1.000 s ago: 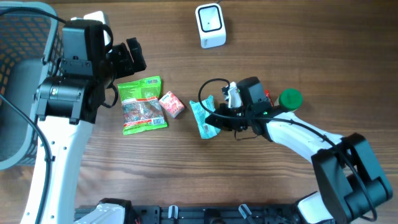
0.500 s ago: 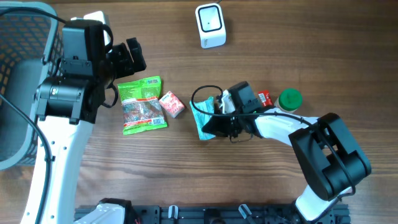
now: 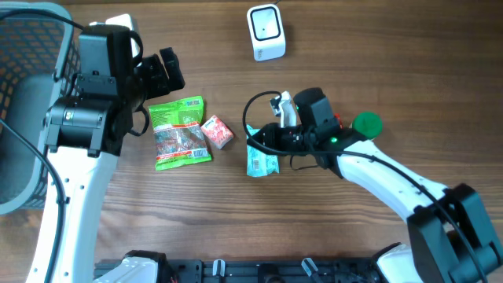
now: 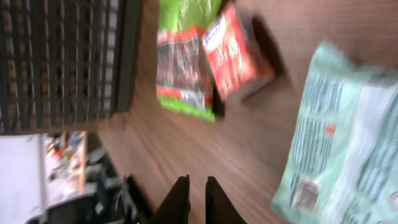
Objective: Scan the item barcode
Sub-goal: 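Raise the mint-green pack with right gripper and carry it toward the scanner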
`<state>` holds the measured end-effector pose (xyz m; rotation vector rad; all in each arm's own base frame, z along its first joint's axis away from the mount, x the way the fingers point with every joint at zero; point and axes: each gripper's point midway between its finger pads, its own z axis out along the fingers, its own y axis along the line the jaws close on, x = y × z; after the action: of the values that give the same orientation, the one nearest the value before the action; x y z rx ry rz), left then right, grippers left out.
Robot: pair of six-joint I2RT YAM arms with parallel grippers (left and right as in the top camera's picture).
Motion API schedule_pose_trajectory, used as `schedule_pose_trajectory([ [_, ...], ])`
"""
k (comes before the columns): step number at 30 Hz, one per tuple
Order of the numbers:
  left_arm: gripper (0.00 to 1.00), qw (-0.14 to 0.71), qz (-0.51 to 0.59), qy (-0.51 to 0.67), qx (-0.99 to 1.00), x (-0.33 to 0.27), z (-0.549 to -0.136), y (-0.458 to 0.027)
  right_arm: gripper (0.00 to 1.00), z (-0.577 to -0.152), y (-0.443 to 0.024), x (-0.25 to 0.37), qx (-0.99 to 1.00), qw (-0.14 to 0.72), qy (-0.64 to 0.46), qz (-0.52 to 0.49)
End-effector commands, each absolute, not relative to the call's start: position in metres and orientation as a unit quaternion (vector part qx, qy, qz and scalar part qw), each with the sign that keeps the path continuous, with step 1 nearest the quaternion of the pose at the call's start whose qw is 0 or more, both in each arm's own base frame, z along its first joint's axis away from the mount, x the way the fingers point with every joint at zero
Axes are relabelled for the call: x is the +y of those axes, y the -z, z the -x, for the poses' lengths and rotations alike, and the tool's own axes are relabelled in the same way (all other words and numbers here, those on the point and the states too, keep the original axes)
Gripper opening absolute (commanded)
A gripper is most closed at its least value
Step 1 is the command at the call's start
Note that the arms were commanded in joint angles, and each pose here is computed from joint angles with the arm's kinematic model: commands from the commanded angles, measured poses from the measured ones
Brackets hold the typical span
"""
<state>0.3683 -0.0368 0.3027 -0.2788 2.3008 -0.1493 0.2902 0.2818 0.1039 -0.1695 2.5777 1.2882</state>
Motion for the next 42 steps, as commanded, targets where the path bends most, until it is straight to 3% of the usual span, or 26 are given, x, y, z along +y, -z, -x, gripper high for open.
schedule_pose_trajectory([
  [1, 1.00, 0.403, 0.105, 0.053, 0.908, -0.036, -0.369, -0.305, 0.45, -0.320, -0.122, 0.267, 0.906, 0.209, -0.355, 0.100],
  [5, 1.00, 0.403, 0.105, 0.054, 0.908, -0.036, -0.369, -0.305, 0.68, -0.341, -0.150, 0.250, 0.917, 0.253, -0.263, 0.162],
  [6, 1.00, 0.403, 0.105, 0.054, 0.908, -0.036, -0.369, -0.305, 0.70, -0.345, -0.156, 0.249, 0.915, 0.261, -0.260, 0.167],
  [11, 1.00, 0.403, 0.105, 0.054, 0.908, -0.036, -0.369, -0.305, 0.66, -0.354, -0.135, 0.238, 0.919, 0.237, -0.263, 0.175],
  [22, 1.00, 0.403, 0.105, 0.053, 0.908, -0.036, -0.369, -0.305, 0.64, -0.344, -0.018, 0.240, 0.942, 0.110, -0.249, 0.197],
  [26, 1.00, 0.403, 0.105, 0.053, 0.908, -0.036, -0.369, -0.305, 0.55, -0.340, 0.006, 0.240, 0.946, 0.084, -0.249, 0.192],
  [32, 1.00, 0.403, 0.105, 0.053, 0.908, -0.036, -0.369, -0.305, 0.15, -0.340, -0.035, 0.246, 0.926, 0.115, -0.284, 0.220],
  [42, 1.00, 0.403, 0.105, 0.054, 0.908, -0.036, -0.369, -0.305, 0.04, -0.328, -0.193, 0.220, 0.874, 0.300, -0.251, 0.288],
])
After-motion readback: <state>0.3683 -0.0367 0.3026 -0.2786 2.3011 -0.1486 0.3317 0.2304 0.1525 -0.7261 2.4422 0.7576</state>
